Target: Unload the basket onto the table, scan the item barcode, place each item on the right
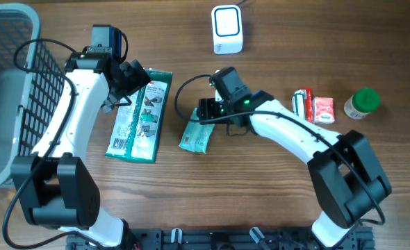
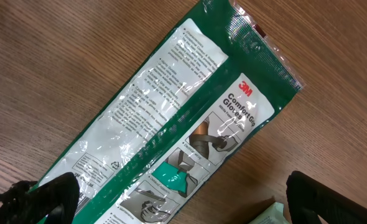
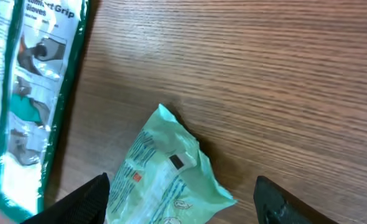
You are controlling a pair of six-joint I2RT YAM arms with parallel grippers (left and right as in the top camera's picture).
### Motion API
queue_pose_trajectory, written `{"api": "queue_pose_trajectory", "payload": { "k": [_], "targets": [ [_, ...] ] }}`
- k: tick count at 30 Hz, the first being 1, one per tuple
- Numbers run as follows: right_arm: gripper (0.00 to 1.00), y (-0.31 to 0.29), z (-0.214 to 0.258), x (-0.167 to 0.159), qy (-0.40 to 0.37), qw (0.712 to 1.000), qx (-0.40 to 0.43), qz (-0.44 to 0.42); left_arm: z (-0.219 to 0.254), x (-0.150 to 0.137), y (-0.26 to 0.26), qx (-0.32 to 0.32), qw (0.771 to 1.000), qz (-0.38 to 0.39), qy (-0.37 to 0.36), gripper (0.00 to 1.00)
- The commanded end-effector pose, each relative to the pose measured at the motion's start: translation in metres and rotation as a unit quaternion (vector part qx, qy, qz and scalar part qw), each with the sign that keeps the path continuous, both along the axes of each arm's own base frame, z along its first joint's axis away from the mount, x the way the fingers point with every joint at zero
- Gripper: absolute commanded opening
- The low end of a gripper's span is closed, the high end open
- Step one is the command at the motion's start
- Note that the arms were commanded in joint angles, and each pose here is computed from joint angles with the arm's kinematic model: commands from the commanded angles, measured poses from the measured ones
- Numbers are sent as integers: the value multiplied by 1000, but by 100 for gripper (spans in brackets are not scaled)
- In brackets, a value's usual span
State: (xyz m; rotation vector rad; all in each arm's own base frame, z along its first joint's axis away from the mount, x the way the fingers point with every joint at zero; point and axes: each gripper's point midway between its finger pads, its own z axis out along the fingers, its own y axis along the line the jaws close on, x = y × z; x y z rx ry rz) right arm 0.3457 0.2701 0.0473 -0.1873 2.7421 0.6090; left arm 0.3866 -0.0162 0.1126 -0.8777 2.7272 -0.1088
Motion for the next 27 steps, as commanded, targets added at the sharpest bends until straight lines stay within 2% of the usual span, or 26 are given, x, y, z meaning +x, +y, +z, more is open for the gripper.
{"api": "queue_pose_trajectory", "payload": {
  "k": [1,2,3,4,5,6,9,10,11,12,13,20,27],
  "targets": [
    [74,11,5,-12,48,993,87,66,4,13,-2,-7,1000,4,-29,100],
    [70,11,8,-15,54,990,103,80,8,24,-7,-20,998,-1,-52,100],
    [67,10,9,-16,60,989,109,82,10,28,-11,-31,998,-5,-60,86],
    [58,9,10,-18,68,987,117,82,10,27,-15,-41,997,-9,-58,32],
    [49,7,12,-19,78,985,129,82,8,20,-24,-65,997,-16,-43,4],
    [45,6,14,-18,82,983,140,82,3,8,-38,-96,995,-30,-19,4],
    [45,0,18,-9,63,982,150,93,-20,-21,-67,-123,989,-79,31,4],
    [39,-3,19,-6,58,983,151,91,-31,-34,-80,-133,985,-101,50,4],
    [29,-4,19,-4,59,982,155,88,-41,-49,-93,-145,979,-123,70,4],
    [12,-2,19,-5,64,980,163,91,-49,-61,-107,-153,972,-158,81,4],
    [6,-1,14,-6,73,979,166,88,-54,-68,-114,-155,969,-174,87,4],
    [6,15,-21,-13,122,968,198,95,-71,-90,-149,-154,956,-226,103,4],
    [6,-12,-60,-8,156,982,110,0,-120,-123,-170,-154,944,-242,162,4]
  ]
}}
